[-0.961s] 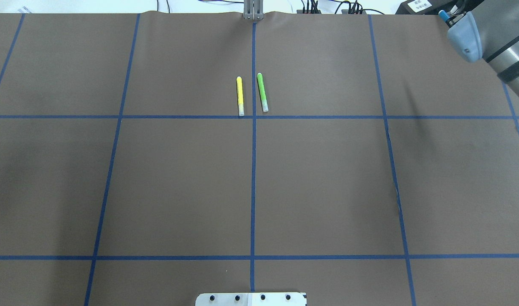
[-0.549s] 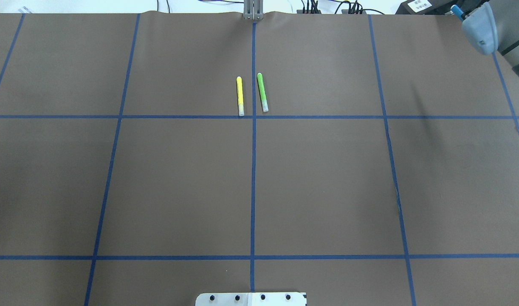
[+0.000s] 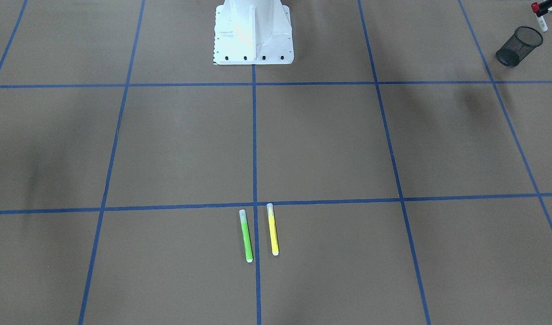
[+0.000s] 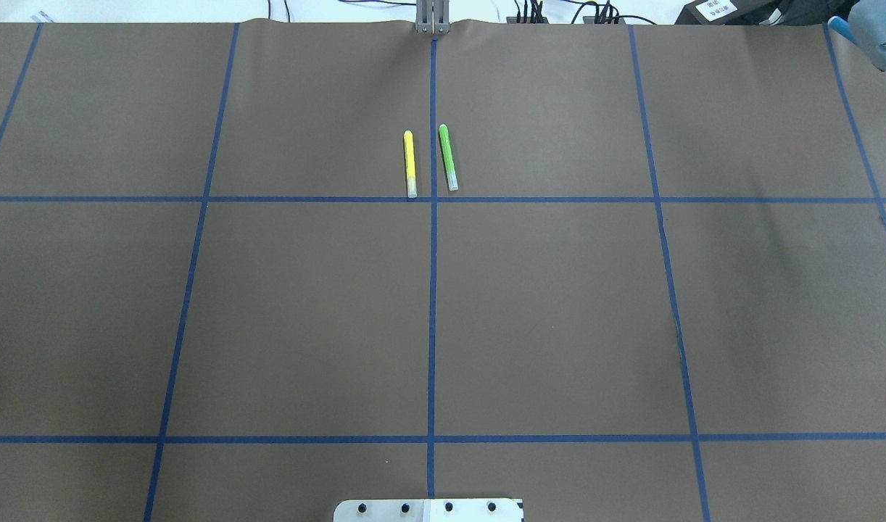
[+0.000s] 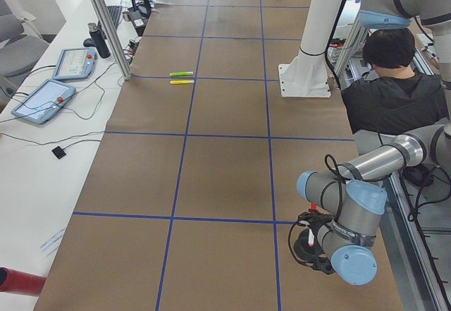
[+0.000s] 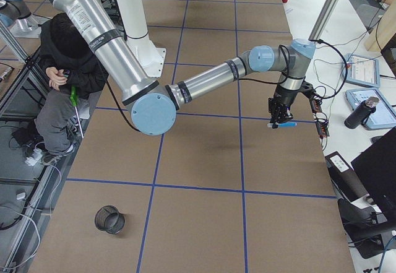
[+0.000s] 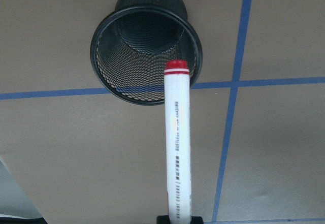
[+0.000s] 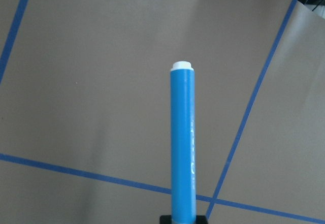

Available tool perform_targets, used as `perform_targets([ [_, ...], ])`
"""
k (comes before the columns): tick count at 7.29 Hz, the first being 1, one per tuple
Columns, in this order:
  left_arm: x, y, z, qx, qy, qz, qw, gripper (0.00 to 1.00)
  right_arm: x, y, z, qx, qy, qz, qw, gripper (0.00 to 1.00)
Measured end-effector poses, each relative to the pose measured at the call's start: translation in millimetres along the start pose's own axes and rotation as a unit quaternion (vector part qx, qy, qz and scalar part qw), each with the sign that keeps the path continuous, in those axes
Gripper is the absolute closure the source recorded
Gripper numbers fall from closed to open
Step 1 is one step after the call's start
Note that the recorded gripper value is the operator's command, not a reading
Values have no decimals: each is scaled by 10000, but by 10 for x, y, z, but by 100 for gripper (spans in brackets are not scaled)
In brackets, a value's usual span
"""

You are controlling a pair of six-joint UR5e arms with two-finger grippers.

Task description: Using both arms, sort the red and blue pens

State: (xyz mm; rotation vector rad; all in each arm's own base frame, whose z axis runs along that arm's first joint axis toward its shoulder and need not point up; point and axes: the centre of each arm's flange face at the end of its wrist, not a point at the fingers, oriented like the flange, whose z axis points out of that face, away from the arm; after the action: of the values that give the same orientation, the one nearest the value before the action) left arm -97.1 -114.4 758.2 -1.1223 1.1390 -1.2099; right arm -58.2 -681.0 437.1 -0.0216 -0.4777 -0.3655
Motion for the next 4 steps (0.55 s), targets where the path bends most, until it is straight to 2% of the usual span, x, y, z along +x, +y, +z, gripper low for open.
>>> perform_targets([
  [3,-127,-155,72,-106,-3,-45,9999,100,291,630,130,-447,-132,-7,9989,100],
  [4,-141,-171,80,-118,1,-60,9999,100,356,811,99,-524,-176,-54,9985,100],
])
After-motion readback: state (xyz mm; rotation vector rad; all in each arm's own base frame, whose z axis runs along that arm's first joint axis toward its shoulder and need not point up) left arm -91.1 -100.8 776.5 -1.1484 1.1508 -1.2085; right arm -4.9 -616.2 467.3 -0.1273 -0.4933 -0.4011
